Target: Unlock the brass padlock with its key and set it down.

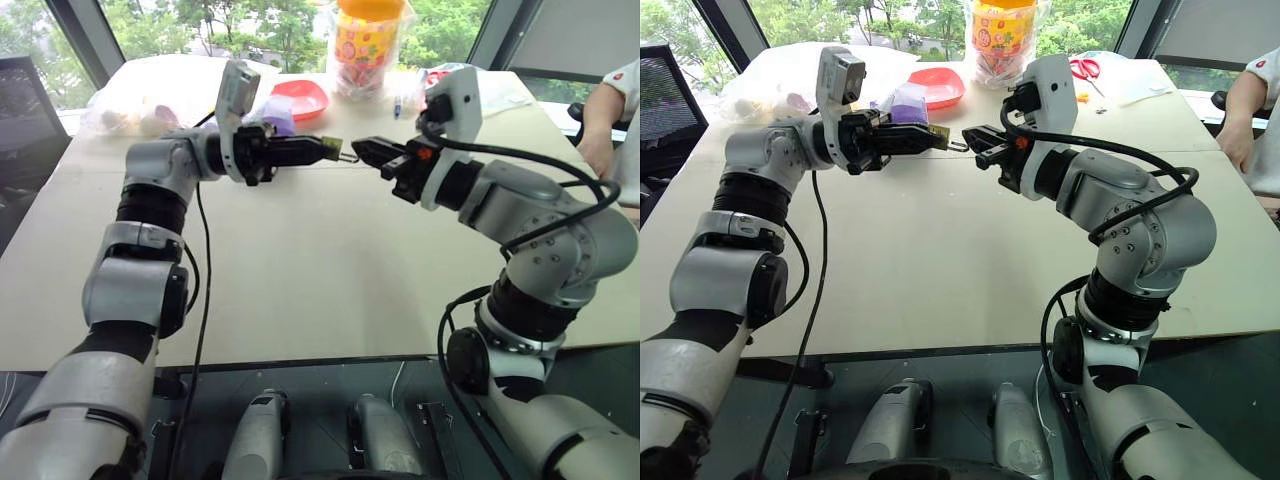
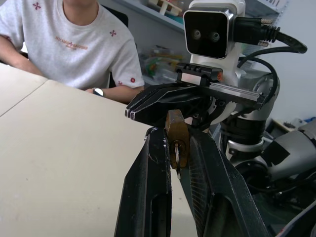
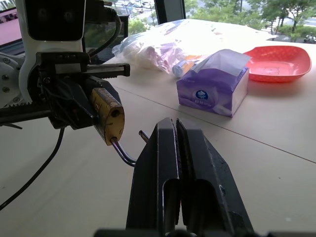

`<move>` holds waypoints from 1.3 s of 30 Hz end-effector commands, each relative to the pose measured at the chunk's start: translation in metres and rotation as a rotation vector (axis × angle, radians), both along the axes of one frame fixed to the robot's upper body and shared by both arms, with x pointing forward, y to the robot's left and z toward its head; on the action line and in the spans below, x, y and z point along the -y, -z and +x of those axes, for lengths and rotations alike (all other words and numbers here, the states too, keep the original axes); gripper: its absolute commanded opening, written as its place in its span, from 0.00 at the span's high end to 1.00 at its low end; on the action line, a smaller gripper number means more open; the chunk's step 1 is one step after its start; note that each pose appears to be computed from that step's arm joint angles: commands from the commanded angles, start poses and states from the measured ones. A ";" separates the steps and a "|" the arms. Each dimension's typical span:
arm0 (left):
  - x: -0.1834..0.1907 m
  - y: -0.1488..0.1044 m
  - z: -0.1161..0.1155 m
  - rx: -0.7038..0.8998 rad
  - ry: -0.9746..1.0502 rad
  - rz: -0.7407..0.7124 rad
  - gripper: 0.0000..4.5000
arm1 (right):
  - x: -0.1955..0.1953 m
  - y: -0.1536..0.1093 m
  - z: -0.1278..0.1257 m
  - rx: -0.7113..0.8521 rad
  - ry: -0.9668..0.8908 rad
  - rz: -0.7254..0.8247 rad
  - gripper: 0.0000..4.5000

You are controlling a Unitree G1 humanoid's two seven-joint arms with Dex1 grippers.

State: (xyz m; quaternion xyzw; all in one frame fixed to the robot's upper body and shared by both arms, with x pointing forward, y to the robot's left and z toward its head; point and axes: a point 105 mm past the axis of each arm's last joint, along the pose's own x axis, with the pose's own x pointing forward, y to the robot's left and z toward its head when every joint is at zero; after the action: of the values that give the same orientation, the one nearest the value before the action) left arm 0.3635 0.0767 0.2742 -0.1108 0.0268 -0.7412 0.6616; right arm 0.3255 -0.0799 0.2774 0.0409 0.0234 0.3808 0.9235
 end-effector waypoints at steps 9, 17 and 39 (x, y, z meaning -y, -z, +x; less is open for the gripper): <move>0.000 -0.024 0.004 0.052 -0.016 -0.057 1.00 | -0.013 0.006 -0.020 0.002 -0.117 -0.007 0.98; 0.013 0.000 0.033 -0.008 -0.215 -0.054 1.00 | 0.002 0.050 -0.027 -0.085 -0.059 -0.158 0.98; 0.067 0.158 0.047 -0.470 -0.532 0.200 0.62 | 0.032 0.061 -0.040 -0.008 0.045 -0.364 0.00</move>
State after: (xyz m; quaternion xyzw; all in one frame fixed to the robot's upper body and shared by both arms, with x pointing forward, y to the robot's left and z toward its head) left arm 0.4053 0.0104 0.1036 -0.2223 0.2386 -0.4881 0.8096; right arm 0.2885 -0.1124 0.2041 -0.1140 0.1272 0.3497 0.9212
